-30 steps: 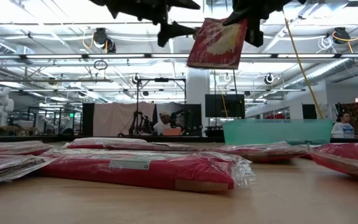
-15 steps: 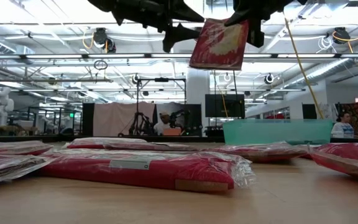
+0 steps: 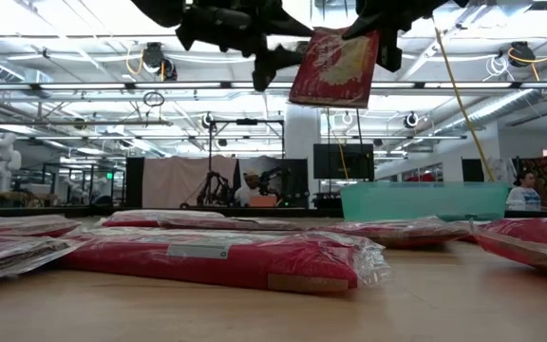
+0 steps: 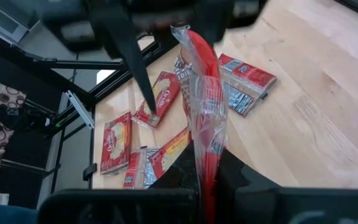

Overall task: Sort popcorn bags into baskets
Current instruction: Put the red popcorn bag into the light blue bin

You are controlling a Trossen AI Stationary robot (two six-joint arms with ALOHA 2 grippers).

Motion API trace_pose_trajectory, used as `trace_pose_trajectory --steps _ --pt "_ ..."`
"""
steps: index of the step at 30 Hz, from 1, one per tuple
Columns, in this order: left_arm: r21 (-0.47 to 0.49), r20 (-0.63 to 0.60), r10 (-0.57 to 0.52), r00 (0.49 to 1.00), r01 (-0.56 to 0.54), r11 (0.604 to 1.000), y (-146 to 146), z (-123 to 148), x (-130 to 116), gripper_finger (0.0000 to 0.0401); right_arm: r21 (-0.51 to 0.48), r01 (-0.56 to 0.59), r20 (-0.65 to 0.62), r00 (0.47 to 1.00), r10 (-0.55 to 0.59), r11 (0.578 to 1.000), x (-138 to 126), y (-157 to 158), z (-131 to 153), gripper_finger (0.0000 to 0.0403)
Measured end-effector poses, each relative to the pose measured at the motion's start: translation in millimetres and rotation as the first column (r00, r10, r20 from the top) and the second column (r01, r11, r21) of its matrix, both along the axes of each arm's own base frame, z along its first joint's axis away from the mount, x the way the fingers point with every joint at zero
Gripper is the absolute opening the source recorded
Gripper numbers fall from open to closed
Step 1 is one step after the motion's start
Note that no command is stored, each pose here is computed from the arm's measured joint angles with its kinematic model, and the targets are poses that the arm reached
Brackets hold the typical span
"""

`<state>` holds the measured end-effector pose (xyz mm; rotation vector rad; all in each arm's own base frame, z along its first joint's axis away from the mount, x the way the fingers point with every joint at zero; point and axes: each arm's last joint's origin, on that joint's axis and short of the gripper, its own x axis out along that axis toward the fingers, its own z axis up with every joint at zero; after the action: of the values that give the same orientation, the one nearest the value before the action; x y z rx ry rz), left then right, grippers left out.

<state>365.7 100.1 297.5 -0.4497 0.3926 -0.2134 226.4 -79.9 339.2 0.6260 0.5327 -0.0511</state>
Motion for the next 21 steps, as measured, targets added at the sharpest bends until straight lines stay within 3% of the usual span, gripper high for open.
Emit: trace_pose_trajectory --steps 3,6,14,21 --pt "0.01 0.003 -0.012 1.0 0.012 1.0 0 -12 9 0.0207 -0.002 0.001 0.008 1.0 -0.001 1.0 2 -1 0 0.0002" --pt "0.018 0.045 -0.011 0.999 0.01 1.0 1 -15 16 0.0192 -0.002 0.003 0.004 1.0 -0.003 1.0 2 -1 0 0.0002" --pt "0.006 0.069 -0.001 0.998 0.0 1.0 7 -16 18 0.0023 0.001 0.012 0.0 1.0 -0.012 1.0 3 -2 -1 0.0003" --pt "-0.034 0.072 0.069 0.995 -0.067 0.997 27 -9 8 0.0029 0.031 0.13 -0.015 0.991 -0.13 0.991 -2 -9 0 0.0046"
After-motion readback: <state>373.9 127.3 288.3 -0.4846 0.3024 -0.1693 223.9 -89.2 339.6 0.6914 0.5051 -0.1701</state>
